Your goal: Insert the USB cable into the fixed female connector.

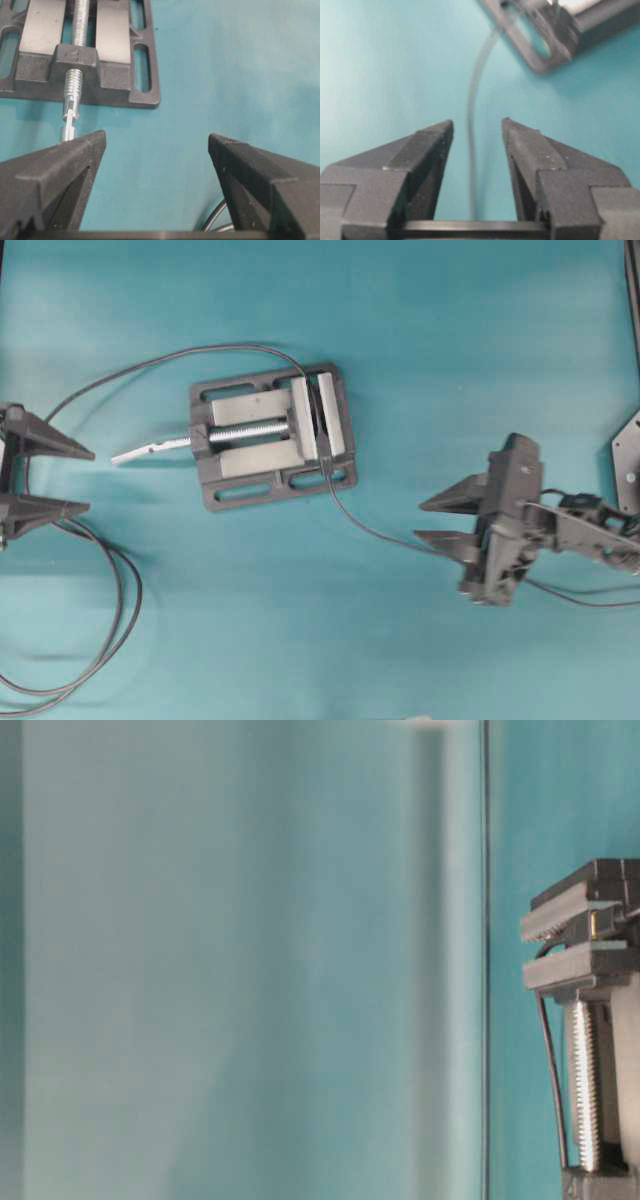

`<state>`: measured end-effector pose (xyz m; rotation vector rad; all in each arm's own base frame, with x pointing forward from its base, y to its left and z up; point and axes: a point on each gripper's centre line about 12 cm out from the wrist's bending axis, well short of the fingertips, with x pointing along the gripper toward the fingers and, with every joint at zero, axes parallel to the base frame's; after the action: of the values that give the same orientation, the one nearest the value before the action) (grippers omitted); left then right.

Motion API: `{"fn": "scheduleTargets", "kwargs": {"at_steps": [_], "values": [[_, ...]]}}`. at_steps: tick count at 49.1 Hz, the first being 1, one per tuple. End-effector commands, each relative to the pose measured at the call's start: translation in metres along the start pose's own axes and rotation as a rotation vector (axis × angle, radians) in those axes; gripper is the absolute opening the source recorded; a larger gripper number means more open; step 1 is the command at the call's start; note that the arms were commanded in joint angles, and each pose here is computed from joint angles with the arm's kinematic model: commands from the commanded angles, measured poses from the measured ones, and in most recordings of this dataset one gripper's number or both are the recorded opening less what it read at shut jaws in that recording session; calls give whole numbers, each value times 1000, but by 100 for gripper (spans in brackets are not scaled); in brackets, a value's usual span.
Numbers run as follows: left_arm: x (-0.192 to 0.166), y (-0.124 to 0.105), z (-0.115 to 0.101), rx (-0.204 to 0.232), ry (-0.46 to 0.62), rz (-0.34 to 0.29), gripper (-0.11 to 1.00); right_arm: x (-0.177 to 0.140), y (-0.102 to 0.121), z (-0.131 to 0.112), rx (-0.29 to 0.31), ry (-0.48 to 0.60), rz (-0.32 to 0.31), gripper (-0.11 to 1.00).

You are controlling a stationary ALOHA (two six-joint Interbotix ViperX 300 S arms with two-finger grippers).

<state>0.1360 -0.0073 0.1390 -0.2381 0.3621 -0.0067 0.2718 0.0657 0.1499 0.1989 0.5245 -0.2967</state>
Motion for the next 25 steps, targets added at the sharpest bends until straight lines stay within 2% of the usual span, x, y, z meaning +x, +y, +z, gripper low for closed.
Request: {"fn": "scheduleTargets", "kwargs": {"at_steps": [1,9,15,20,25], "values": [[1,-1,5,-7,-12,-2,100,-9,-10,4,-35,-32,38,47],[1,-1,4,-7,-11,-1,100,-21,-36,7,-125,-114,57,48],[1,-1,5,-7,-12,-2,100,-29,-55,13,-126,-167,72,48],[1,-1,5,-7,-12,-2,100,-34,-67,14,-120,-155,102,48],[1,-1,5,-7,-12,-2,100,-38,-77,15,-153,-140,127,48]]}}
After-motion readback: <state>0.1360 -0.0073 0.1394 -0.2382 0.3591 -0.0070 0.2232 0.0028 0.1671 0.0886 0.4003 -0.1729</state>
